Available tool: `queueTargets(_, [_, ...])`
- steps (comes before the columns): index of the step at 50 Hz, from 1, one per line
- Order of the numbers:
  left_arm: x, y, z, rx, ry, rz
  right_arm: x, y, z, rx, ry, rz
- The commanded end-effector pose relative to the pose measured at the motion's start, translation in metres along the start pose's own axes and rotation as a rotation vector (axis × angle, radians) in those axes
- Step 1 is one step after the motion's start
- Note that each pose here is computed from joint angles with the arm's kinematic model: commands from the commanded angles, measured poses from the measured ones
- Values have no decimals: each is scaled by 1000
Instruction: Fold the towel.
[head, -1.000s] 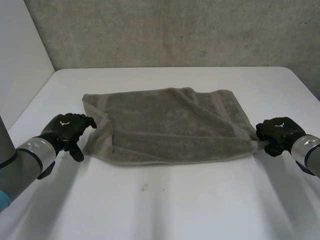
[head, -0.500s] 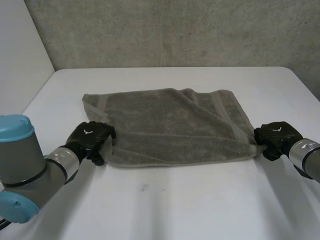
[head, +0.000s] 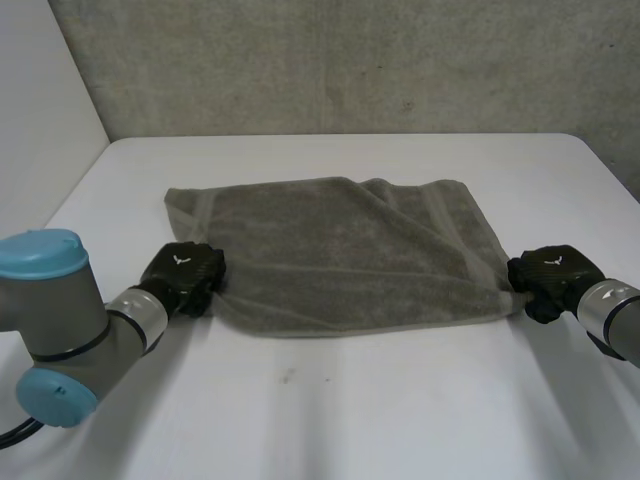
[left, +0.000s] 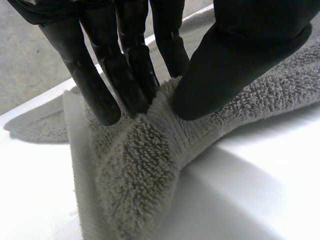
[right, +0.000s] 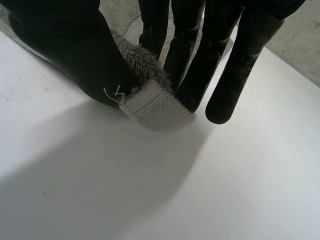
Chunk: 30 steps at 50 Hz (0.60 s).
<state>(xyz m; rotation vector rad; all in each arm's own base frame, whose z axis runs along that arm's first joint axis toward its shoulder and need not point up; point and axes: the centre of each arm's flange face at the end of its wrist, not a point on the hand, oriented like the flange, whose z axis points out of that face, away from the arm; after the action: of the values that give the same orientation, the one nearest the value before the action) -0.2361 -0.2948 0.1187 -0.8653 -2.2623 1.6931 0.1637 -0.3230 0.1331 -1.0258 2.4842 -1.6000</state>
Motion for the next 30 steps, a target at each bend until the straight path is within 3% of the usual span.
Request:
queueTargets(1, [-9,-35,-34,37,-99,19,4,-12,-11,3,11,-13])
queueTargets(11, [-11,-83,-101,24,-116,20,0,-55,-79,-30,-18,-142])
queueTargets(19, [-3,-78,-150,-228,-67,56,-29,-52,-144,-194,-158,-383])
queueTargets(24, [-3,-68,-166,-325,-53,95,-35,-46,-154,-224,-174,-479])
queueTargets(30, [-1,-57,-164,-357,-32,89,-44,-28,-148,-293,-246,-465])
